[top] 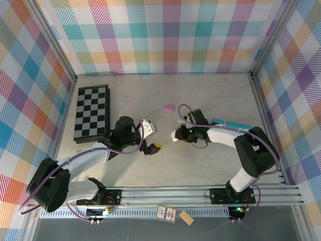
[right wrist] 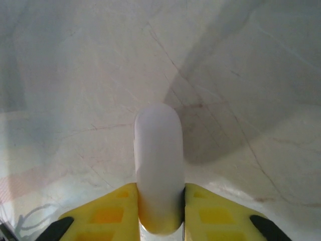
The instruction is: Insert the wireless bluetooth earbuds into the charging case
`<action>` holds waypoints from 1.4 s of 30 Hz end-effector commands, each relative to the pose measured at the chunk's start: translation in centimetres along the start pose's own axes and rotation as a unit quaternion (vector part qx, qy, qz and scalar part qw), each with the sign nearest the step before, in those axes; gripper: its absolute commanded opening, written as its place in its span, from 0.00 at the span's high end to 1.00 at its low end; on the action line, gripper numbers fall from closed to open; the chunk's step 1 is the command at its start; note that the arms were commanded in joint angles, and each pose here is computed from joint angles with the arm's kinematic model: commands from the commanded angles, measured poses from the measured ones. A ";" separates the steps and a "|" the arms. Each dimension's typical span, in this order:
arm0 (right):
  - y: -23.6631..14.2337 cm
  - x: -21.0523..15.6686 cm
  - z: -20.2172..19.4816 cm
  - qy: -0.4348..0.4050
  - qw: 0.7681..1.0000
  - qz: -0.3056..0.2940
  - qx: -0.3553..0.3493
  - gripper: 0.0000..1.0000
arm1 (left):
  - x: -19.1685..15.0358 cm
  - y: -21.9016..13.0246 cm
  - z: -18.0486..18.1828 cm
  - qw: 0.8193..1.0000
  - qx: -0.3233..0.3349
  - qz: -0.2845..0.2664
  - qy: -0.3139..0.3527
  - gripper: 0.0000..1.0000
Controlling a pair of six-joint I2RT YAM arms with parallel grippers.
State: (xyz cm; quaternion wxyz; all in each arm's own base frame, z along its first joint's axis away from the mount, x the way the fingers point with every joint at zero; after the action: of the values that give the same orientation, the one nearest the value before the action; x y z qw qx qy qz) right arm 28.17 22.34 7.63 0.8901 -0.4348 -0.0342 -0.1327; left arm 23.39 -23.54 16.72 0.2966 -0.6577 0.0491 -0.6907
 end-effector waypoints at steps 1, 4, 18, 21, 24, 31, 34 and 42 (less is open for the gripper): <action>-0.2 1.6 1.0 -0.011 1.000 -0.026 0.002 0.66 | 0.7 0.1 -0.2 1.000 -0.013 0.000 0.012 0.00; -1.5 2.3 1.3 -0.031 0.998 -0.046 -0.013 0.44 | 0.7 0.0 0.6 1.000 0.019 0.003 0.005 0.00; -14.1 8.3 -1.5 -0.238 0.893 -0.338 -0.177 0.00 | -3.6 -9.3 11.2 0.909 0.388 -0.035 -0.151 0.00; -16.0 9.2 -4.4 -0.252 0.855 -0.395 -0.222 0.01 | -6.3 -10.8 12.4 0.879 0.441 -0.023 -0.180 0.00; -17.2 9.9 -8.1 -0.217 0.839 -0.429 -0.255 0.01 | -8.9 -11.3 13.4 0.864 0.459 -0.013 -0.205 0.00; -15.4 10.8 -13.3 -0.147 0.862 -0.447 -0.187 0.01 | -12.1 -10.3 15.6 0.850 0.481 0.010 -0.217 0.00; -15.1 11.8 -12.8 -0.174 0.860 -0.447 -0.176 0.01 | -13.1 -10.6 16.8 0.835 0.499 0.009 -0.230 0.00; -12.3 12.4 -14.1 -0.191 0.868 -0.430 -0.162 0.01 | -15.9 -10.0 18.2 0.823 0.502 0.019 -0.267 0.00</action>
State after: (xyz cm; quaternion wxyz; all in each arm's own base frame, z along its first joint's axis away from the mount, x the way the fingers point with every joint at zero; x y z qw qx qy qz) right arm 34.98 1.02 9.07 0.6413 -0.5609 -0.3245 -0.4108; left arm 35.09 -2.23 8.30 0.6157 -0.5810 -0.3404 -0.4093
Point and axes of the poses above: each hand's point on the last joint's axis, 136 mm out from that joint toward the fingers, its own y axis out along the fingers, its own z axis along the line the jaws close on, x = y × z, the point moved 4 cm from there along -y, back along the fingers, and after that the axes turned 6 degrees about y, right-handed, at the moved point
